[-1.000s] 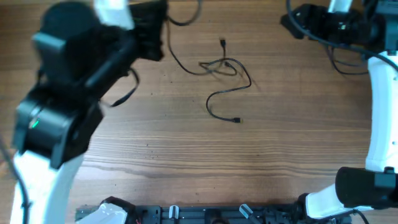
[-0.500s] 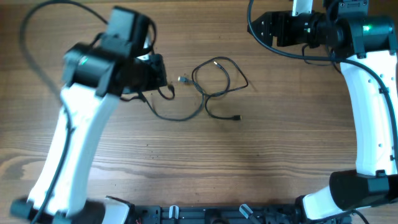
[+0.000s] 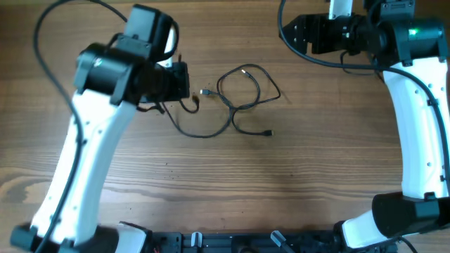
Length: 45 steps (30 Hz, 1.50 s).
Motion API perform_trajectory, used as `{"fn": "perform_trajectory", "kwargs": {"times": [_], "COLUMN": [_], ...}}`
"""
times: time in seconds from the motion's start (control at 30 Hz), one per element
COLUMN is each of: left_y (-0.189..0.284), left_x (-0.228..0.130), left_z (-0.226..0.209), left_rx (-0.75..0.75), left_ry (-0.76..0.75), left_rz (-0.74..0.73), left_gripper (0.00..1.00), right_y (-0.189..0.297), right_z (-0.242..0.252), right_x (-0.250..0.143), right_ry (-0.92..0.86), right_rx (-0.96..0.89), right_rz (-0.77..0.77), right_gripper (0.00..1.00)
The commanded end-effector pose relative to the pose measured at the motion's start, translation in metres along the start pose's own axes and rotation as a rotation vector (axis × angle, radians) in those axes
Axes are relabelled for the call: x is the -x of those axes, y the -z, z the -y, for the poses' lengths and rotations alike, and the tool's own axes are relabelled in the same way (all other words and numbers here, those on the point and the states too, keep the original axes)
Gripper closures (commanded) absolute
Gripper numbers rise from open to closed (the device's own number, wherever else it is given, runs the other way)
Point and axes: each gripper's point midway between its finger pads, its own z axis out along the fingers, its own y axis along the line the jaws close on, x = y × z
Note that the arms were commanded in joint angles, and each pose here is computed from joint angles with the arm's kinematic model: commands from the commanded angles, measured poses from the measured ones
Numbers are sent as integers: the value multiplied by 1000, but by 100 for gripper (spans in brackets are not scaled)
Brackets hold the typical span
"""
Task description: Untangle cables
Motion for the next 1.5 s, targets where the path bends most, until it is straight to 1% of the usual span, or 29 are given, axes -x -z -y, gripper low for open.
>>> {"fn": "perform_trajectory", "kwargs": {"times": [0.0, 0.03, 0.1, 0.13, 0.27, 0.3, 0.4, 0.47, 0.57, 0.8, 0.87, 0.93, 1.0, 1.1, 1.17, 1.3, 1.4, 1.43, 1.47], "left_y": [67, 77, 117, 157, 199, 216, 246, 258, 265, 264, 262, 260, 254, 245, 241, 230, 225, 224, 223], "left_x": [17, 19, 24, 23, 16, 13, 9, 4, -1, -2, -2, -4, -4, -1, 2, 9, 12, 13, 14], "left_z": [10, 12, 21, 30, 37, 38, 38, 37, 35, 35, 35, 34, 34, 34, 35, 37, 38, 38, 39], "left_rx": [-101, -119, -199, -284, -372, -400, -435, -449, -455, -452, -450, -446, -437, -428, -424, -415, -410, -410, -409], "left_ry": [-20, -23, -39, -60, -86, -95, -107, -112, -114, -113, -113, -111, -108, -105, -104, -100, -99, -98, -98], "left_rz": [237, 277, 415, 538, 655, 709, 805, 843, 860, 853, 847, 837, 813, 787, 777, 750, 739, 737, 736], "left_gripper": [96, 96, 96, 96, 96, 96, 96, 96, 96, 96, 96, 96, 96, 96, 96, 96, 96, 96, 96], "right_y": [-13, -15, -19, -24, -28, -29, -30, -31, -31, -34, -35, -40, -49, -73, -94, -134, -163, -173, -185], "right_z": [-12, -15, -26, -40, -51, -55, -61, -63, -67, -80, -74, -61, -56, -49, -51, -50, -58, -62, -65], "right_x": [-11, -13, -19, -28, -37, -40, -43, -46, -51, -57, -55, -50, -51, -62, -73, -97, -108, -109, -110], "right_ry": [40, 43, 74, 123, 142, 147, 156, 176, 204, 250, 250, 223, 214, 189, 204, 212, 252, 254, 205], "right_rx": [15, 20, 37, 60, 63, 68, 78, 83, 93, 115, 81, 8, -2, 20, 101, 160, 180, 183, 177], "right_rz": [-50, -59, -82, -115, -148, -157, -168, -177, -196, -215, -207, -197, -211, -273, -327, -420, -443, -439, -435], "right_gripper": [12, 12, 12, 12, 12, 12, 12, 12, 12, 12, 12, 12, 12, 12, 12, 14, 14, 15, 18]}}
